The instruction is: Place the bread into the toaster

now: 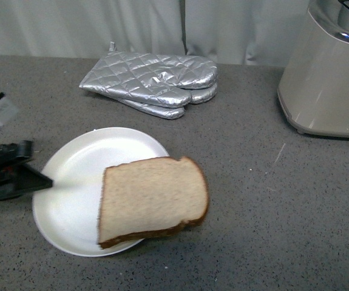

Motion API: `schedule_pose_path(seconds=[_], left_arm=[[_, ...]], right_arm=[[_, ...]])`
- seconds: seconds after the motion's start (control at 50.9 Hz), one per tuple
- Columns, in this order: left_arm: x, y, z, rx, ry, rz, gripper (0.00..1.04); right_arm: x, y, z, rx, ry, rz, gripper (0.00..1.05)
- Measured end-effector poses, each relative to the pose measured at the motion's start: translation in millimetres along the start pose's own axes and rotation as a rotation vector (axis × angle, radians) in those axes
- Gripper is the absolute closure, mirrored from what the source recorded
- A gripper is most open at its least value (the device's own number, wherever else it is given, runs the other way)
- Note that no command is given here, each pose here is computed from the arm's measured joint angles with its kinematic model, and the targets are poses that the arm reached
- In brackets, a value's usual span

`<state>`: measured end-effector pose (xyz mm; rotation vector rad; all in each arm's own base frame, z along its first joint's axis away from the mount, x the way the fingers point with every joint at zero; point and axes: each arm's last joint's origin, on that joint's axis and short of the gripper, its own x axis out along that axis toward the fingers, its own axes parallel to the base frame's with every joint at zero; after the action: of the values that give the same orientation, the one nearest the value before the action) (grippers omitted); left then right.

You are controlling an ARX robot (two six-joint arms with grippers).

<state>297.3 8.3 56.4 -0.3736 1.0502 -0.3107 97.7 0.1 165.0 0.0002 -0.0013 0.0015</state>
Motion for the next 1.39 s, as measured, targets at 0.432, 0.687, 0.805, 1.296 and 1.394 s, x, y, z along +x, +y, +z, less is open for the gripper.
schedule_pose_path(seconds=[0.432, 0.687, 0.805, 1.296, 1.394], left_arm=[[79.7, -133.9, -12.1, -0.037, 0.036, -0.138, 1.01], [104.9, -172.1, -17.1, -0.103, 0.033, -0.136, 0.99], [107.3, -179.0, -19.0, -0.123, 0.041, -0.162, 1.01], [65.9, -131.7, -7.3, -0.226, -0.056, -0.052, 0.35], [38.6, -96.4, -4.2, -0.273, -0.106, -0.002, 0.21]], right_arm=[[0.0, 0.0, 0.0, 0.000, 0.000, 0.000, 0.09], [0.0, 0.0, 0.0, 0.000, 0.000, 0.000, 0.09], [0.0, 0.0, 0.0, 0.000, 0.000, 0.000, 0.09], [0.0, 0.0, 0.0, 0.000, 0.000, 0.000, 0.09], [0.0, 0.0, 0.0, 0.000, 0.000, 0.000, 0.09]])
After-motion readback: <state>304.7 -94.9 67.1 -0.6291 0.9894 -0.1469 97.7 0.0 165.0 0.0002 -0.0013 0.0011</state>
